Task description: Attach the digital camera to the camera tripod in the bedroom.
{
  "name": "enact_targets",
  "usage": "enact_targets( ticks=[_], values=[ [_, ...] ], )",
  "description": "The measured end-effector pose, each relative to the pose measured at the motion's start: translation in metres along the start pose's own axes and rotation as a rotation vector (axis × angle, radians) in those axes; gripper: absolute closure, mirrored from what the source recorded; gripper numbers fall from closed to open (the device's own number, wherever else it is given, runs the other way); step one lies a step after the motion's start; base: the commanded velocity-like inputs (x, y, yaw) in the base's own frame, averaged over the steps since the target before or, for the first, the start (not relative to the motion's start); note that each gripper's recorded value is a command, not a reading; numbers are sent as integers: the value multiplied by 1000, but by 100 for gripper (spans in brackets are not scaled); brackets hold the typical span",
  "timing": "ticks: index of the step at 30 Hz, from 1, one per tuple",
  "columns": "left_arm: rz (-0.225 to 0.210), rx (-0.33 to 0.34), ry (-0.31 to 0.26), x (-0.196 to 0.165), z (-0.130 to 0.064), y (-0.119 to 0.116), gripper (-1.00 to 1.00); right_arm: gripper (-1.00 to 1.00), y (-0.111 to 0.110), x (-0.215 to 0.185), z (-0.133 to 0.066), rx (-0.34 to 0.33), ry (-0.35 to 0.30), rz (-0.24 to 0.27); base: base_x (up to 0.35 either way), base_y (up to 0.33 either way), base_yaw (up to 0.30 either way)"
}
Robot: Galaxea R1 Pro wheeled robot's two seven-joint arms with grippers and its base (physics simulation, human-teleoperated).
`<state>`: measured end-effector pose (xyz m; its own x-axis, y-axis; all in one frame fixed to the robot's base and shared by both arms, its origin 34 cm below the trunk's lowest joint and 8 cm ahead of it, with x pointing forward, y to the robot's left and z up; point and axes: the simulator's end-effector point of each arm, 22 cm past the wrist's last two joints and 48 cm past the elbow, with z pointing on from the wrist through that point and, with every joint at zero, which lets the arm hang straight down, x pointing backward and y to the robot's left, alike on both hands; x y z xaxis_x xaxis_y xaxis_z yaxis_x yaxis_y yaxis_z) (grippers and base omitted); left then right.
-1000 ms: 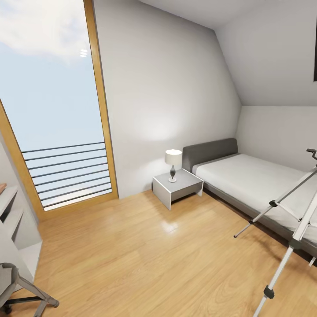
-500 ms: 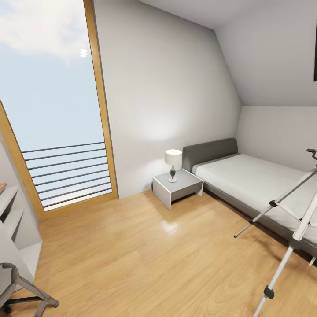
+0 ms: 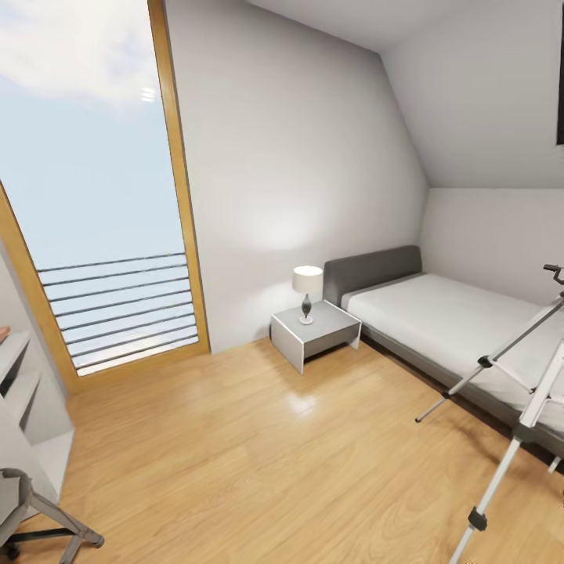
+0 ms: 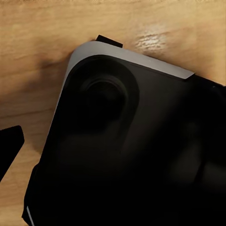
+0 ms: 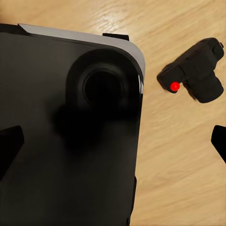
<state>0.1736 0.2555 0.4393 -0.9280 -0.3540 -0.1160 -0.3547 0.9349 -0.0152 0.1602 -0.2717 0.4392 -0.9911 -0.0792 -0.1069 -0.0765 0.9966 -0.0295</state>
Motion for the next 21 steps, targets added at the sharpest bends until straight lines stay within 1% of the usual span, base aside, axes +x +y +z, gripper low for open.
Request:
enact_targets(
  ticks=[6,16,21],
  values=[
    [0,0,-1,0,0,0,-100,-100,0,1,0,0,4,2,0,0,-189],
    [0,0,-2,-1,0,0,-100,-100,0,1,0,0,5,2,0,3,-235],
    [-1,0,-2,-1,0,0,-100,-100,1,1,0,-1,5,2,0,153,-186]
  ],
)
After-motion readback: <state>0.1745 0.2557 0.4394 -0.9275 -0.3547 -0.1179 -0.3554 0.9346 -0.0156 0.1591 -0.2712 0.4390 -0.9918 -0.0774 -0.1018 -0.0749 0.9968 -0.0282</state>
